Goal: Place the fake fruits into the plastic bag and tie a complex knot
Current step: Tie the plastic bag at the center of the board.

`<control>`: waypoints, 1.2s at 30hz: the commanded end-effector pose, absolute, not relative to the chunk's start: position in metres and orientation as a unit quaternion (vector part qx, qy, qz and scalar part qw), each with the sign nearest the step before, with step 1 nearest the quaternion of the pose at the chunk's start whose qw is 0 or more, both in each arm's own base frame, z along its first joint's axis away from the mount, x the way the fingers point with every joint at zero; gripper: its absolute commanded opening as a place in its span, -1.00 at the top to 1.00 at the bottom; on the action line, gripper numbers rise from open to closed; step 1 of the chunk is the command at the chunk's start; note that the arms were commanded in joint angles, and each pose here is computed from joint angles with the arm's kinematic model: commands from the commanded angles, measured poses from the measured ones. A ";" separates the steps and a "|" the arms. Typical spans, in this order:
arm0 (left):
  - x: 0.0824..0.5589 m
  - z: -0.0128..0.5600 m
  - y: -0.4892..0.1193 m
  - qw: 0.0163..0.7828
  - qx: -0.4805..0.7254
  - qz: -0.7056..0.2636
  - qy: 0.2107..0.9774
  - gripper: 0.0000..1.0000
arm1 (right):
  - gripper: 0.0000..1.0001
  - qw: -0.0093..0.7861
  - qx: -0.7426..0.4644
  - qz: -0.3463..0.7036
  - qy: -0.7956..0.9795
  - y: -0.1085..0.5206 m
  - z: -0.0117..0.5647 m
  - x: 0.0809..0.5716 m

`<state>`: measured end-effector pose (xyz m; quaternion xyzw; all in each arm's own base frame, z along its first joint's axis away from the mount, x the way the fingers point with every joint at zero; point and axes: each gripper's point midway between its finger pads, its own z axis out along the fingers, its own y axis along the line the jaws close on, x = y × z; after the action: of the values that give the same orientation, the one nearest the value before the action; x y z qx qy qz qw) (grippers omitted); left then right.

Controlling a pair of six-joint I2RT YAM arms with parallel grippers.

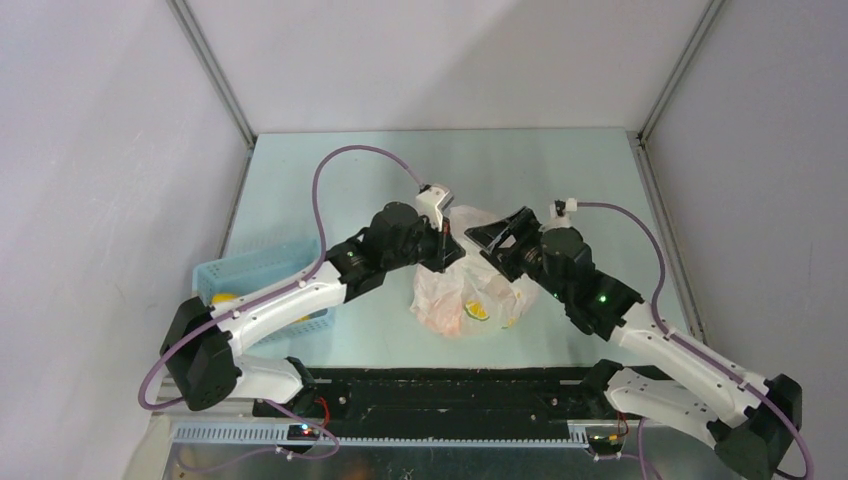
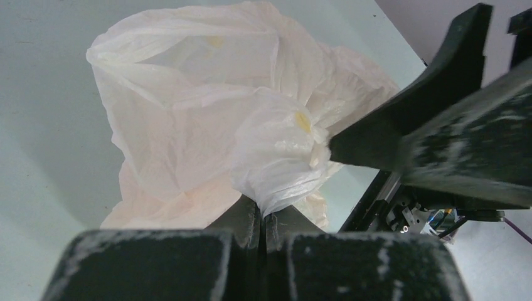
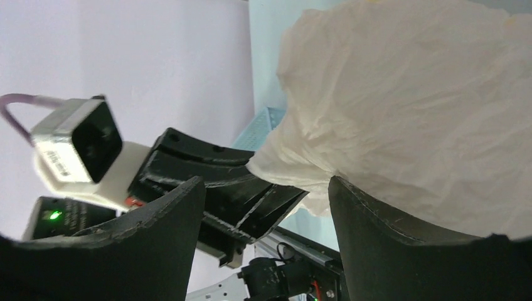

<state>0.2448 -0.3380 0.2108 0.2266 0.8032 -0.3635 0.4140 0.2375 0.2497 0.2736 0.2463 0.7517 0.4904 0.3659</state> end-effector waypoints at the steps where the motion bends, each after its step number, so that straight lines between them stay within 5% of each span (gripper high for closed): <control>1: 0.243 0.233 -0.341 0.450 0.238 -0.375 0.775 1.00 | -0.53 0.368 0.249 0.501 0.742 0.256 0.287 0.245; 10: 0.233 0.236 -0.345 0.467 0.261 -0.381 0.754 1.00 | -0.54 0.367 0.257 0.492 0.746 0.266 0.273 0.263; 36: 0.209 0.222 -0.349 0.499 0.348 -0.323 0.725 1.00 | 0.07 0.361 0.248 0.509 0.741 0.281 0.269 0.277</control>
<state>0.2174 -0.3434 0.2097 0.3241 0.7504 -0.3199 0.4790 0.2674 0.2775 0.2355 0.2486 0.7734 0.4758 0.3372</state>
